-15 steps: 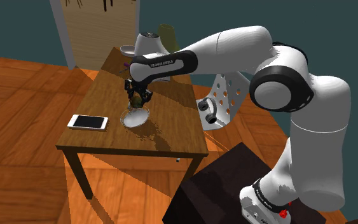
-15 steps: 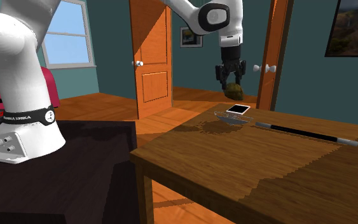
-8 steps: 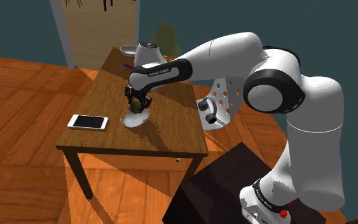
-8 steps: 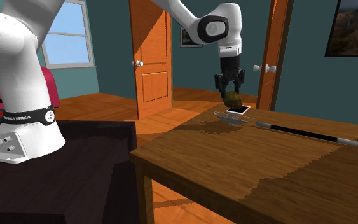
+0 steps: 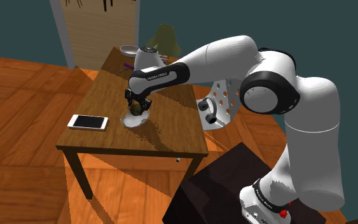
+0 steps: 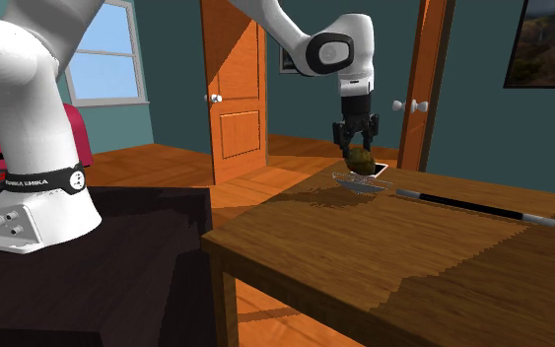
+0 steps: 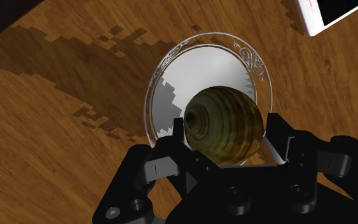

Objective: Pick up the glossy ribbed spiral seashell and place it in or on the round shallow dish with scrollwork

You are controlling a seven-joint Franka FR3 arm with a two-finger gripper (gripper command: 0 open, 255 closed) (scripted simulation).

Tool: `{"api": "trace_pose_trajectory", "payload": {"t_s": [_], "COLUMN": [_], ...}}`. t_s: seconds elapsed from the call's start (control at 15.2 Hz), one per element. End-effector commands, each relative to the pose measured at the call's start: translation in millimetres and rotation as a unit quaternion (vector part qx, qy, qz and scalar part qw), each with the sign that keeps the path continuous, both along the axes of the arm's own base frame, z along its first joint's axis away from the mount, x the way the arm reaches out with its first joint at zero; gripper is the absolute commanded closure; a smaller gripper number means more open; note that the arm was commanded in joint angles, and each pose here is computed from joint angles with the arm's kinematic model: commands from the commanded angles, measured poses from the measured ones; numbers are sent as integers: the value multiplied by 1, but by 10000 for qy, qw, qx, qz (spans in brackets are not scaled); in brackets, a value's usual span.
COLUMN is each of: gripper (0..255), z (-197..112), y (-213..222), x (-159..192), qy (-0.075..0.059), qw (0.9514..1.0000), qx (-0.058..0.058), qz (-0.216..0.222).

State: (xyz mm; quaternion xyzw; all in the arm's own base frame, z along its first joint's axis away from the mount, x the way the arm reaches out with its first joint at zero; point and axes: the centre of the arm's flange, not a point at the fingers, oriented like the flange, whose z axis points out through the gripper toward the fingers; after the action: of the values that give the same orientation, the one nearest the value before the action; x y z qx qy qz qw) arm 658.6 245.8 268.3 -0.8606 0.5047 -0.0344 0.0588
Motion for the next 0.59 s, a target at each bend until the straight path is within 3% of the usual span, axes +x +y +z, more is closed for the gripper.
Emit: {"api": "trace_pose_trajectory", "payload": {"t_s": [0.0,0.07,0.4,0.53], "gripper": [255,0,0,0], "z": [0,0,0,26], "y": [0,0,0,-2], "x": [0,0,0,-3], "qy": [-2,-2,-2,-2], "qw": [10000,10000,10000,10000], "qx": [1,1,1,1], "qz": [0,0,0,0]}}
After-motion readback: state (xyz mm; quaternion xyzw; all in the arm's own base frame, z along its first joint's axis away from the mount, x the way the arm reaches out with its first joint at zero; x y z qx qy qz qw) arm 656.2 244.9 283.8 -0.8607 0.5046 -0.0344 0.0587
